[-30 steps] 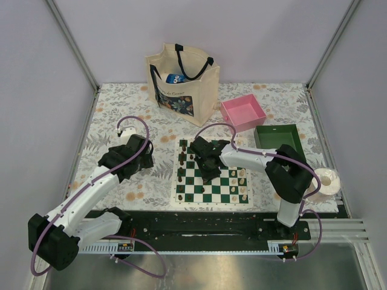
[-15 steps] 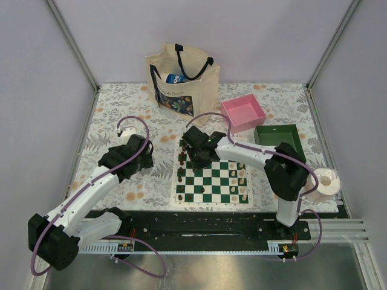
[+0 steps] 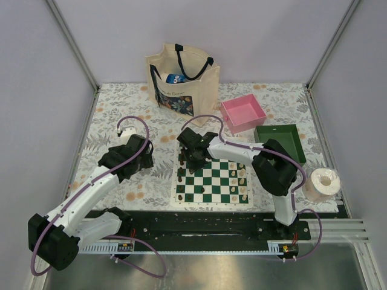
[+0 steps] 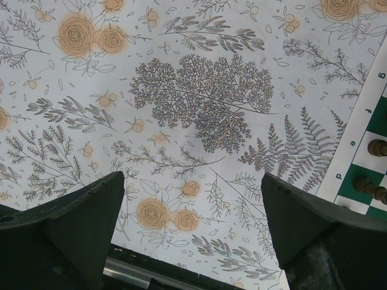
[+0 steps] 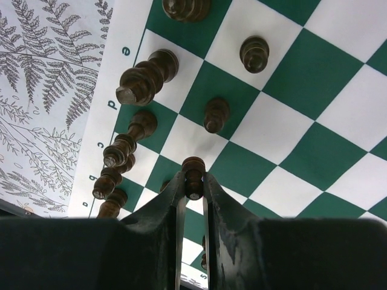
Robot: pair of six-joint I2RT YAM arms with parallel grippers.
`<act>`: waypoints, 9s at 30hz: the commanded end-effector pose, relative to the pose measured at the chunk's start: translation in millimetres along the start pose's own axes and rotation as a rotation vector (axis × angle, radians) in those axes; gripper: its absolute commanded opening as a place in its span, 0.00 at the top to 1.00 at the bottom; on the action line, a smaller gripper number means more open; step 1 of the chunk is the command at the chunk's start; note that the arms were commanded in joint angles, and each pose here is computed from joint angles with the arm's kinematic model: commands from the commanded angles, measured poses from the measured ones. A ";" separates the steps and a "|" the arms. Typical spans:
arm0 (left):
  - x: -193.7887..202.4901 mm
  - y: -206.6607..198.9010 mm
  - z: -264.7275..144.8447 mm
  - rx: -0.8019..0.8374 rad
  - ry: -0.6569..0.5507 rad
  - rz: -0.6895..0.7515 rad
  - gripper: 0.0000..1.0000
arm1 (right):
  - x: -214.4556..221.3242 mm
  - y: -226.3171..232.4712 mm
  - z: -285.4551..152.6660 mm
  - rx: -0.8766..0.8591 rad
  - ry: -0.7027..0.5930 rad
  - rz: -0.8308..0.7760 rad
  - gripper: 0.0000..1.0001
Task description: Set up the chess pieces on the board
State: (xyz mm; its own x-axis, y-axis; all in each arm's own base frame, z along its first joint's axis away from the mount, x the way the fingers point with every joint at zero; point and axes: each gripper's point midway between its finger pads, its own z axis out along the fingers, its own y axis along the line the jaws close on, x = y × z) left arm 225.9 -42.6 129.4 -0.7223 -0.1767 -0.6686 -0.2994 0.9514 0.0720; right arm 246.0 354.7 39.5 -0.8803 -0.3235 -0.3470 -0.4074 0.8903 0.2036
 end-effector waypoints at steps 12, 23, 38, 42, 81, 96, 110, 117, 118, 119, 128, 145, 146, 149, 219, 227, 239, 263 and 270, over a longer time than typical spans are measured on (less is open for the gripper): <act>-14.6 -1.0 -4.7 0.010 -0.051 -0.028 0.01 | -6.7 14.6 6.2 -0.018 -0.011 -0.024 0.73; -14.3 -0.3 -5.1 0.011 -0.051 -0.030 0.01 | -8.3 18.1 3.5 -0.031 -0.012 -0.018 0.65; -13.8 -1.0 -5.1 0.015 -0.050 -0.030 0.01 | -31.6 22.4 -58.2 -0.068 -0.156 -0.016 0.55; -13.8 -1.0 -5.1 0.015 -0.050 -0.030 0.01 | -22.8 15.2 -75.4 -0.069 -0.179 -0.005 0.53; -19.7 -0.3 -16.6 0.062 -0.083 -0.039 0.01 | -8.1 -37.7 -141.4 0.077 -0.460 0.023 0.01; -29.4 14.4 -21.1 0.018 -0.148 -0.003 0.01 | 60.2 -5.0 -66.1 -0.061 -0.052 0.040 0.14; -27.9 12.3 -14.1 -0.010 -0.121 0.018 0.01 | 80.8 -3.0 -40.4 -0.020 0.075 -0.007 0.37; -28.3 12.4 -13.3 -0.015 -0.119 0.024 0.01 | 79.8 -1.5 -37.5 -0.019 0.080 -0.016 0.43; -28.2 12.6 -13.0 -0.017 -0.118 0.024 0.01 | 79.7 -1.5 -36.3 -0.018 0.081 -0.017 0.43; -28.4 12.0 -13.1 -0.015 -0.119 0.023 0.01 | 79.2 -1.1 -35.4 -0.018 0.081 -0.019 0.45; -27.6 11.9 -12.4 -0.017 -0.116 0.025 0.01 | 77.2 2.7 -32.0 -0.028 0.084 -0.026 0.55; -28.1 12.1 -12.0 -0.021 -0.115 0.025 0.01 | 77.5 5.8 -28.7 -0.044 0.092 -0.036 0.66; -27.6 12.3 -11.8 -0.022 -0.113 0.027 0.01 | 77.2 5.9 -28.5 -0.044 0.092 -0.039 0.71; -27.8 12.4 -12.0 -0.021 -0.115 0.025 0.01 | 74.2 7.8 -31.1 -0.050 0.078 -0.043 0.75; -28.6 13.4 -12.6 -0.022 -0.120 0.021 0.01 | 53.7 41.5 -14.1 -0.059 0.052 -0.135 0.69; -29.2 13.2 -12.3 -0.024 -0.120 0.022 0.01 | 51.7 42.3 -18.0 -0.066 0.043 -0.135 0.61; -27.6 13.0 -12.5 -0.021 -0.117 0.021 0.01 | 34.4 37.1 -43.6 -0.045 -0.059 -0.139 0.53; -30.3 11.5 -16.1 -0.001 -0.128 -0.003 0.01 | -5.0 -133.8 -153.1 0.332 -0.480 0.189 0.04; -39.1 8.7 -24.3 0.036 -0.167 -0.045 0.01 | 11.4 -240.4 -212.3 0.486 -0.623 0.462 0.01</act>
State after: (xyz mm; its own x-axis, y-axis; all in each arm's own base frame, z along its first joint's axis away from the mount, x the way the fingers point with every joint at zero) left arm 225.3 -32.2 149.3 -0.6758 -0.1316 -0.7252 -0.2769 0.9572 0.0844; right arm 275.7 129.9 160.1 -0.6703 0.0723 -0.7386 0.0467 0.9974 0.0552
